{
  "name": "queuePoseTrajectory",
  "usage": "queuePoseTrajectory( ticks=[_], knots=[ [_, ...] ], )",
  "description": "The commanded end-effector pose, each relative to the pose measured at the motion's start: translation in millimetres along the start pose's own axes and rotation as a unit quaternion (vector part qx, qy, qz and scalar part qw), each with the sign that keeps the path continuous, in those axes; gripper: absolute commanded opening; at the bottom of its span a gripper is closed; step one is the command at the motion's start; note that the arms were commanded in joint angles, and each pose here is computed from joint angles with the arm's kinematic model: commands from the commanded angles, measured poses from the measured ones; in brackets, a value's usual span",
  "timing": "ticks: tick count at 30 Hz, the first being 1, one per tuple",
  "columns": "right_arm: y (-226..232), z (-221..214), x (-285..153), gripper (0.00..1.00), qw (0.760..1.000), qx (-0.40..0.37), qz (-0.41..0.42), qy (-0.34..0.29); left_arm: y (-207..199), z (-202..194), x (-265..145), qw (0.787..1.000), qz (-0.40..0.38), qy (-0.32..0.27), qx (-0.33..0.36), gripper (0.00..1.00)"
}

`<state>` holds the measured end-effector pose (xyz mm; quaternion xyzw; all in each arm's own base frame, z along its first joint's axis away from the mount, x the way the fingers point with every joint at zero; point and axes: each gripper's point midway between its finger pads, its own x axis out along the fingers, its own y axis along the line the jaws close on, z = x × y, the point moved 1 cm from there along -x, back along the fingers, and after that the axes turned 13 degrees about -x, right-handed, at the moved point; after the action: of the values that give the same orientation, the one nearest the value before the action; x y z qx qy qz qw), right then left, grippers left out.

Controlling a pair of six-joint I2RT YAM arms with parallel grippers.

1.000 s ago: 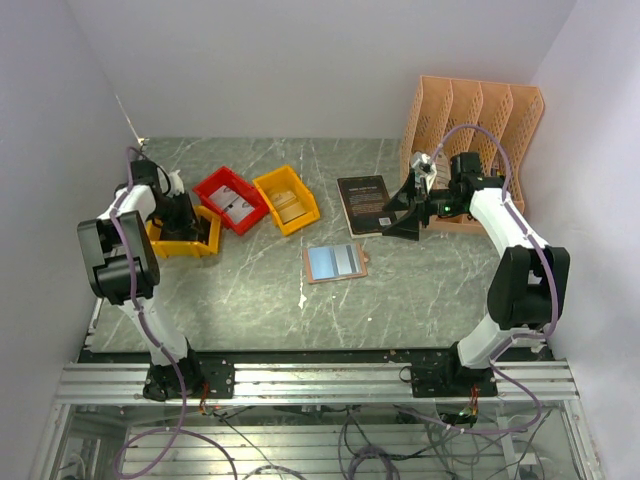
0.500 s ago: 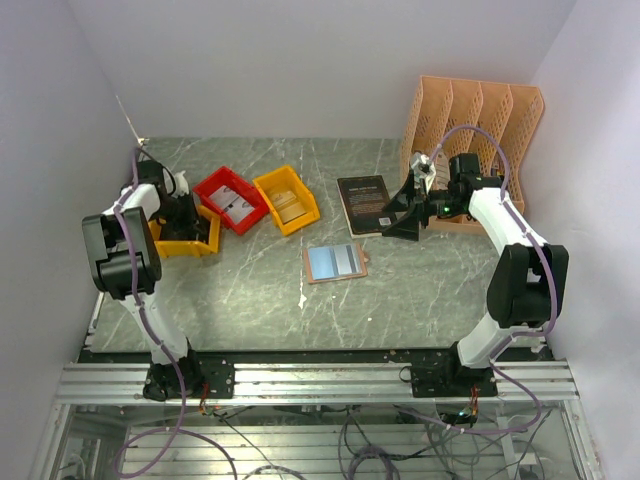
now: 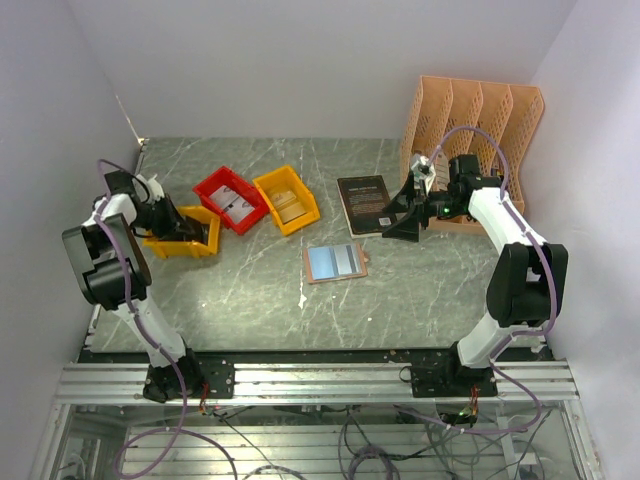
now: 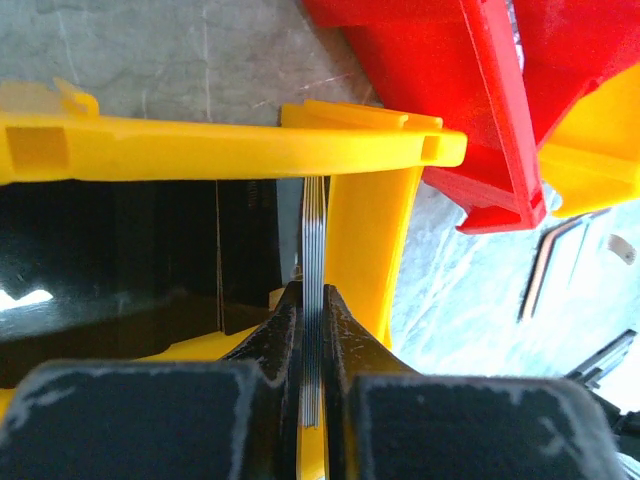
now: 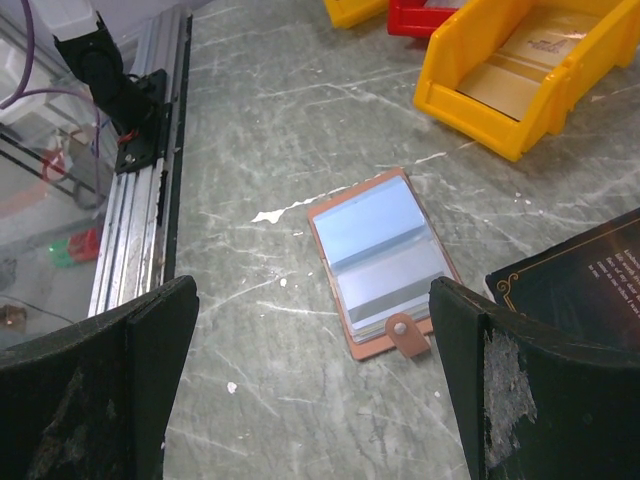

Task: Put the credit cards into the card holder
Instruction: Adjust the credit card in the storage box.

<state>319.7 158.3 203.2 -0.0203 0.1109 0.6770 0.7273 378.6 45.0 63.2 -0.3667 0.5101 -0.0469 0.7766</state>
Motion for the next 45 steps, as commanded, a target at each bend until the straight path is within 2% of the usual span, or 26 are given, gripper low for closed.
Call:
queuePoseTrajectory(
  ticks=[1,6,18,29,32,38,45],
  knots=[
    [-4,4,-3,1.0,1.0,-0.008,0.0,-0.007,-17,5,-16,0.997,-0.07,-0.017,-0.006,0.07],
    [-4,4,-2,1.0,1.0,-0.008,0.003,-0.009,-12,11,-24,0.996,-0.085,-0.025,-0.031,0.1],
    [-4,2,-2,1.0,1.0,-0.005,0.004,-0.009,-1,8,-15,0.996,-0.072,-0.006,-0.053,0.37],
    [-4,2,-2,1.0,1.0,-0.005,0.004,-0.008,2,7,-10,0.996,-0.063,-0.005,-0.058,0.34],
    [-4,1,-2,1.0,1.0,-0.004,0.005,-0.008,-2,3,-4,0.996,-0.068,0.006,-0.053,0.31],
    [-5,1,-2,1.0,1.0,-0.003,0.005,-0.008,-5,0,9,0.999,-0.03,0.019,-0.025,0.38],
    [-5,0,-2,1.0,1.0,-0.002,0.005,-0.007,-18,-4,29,0.999,-0.02,0.039,-0.001,0.39]
  ],
)
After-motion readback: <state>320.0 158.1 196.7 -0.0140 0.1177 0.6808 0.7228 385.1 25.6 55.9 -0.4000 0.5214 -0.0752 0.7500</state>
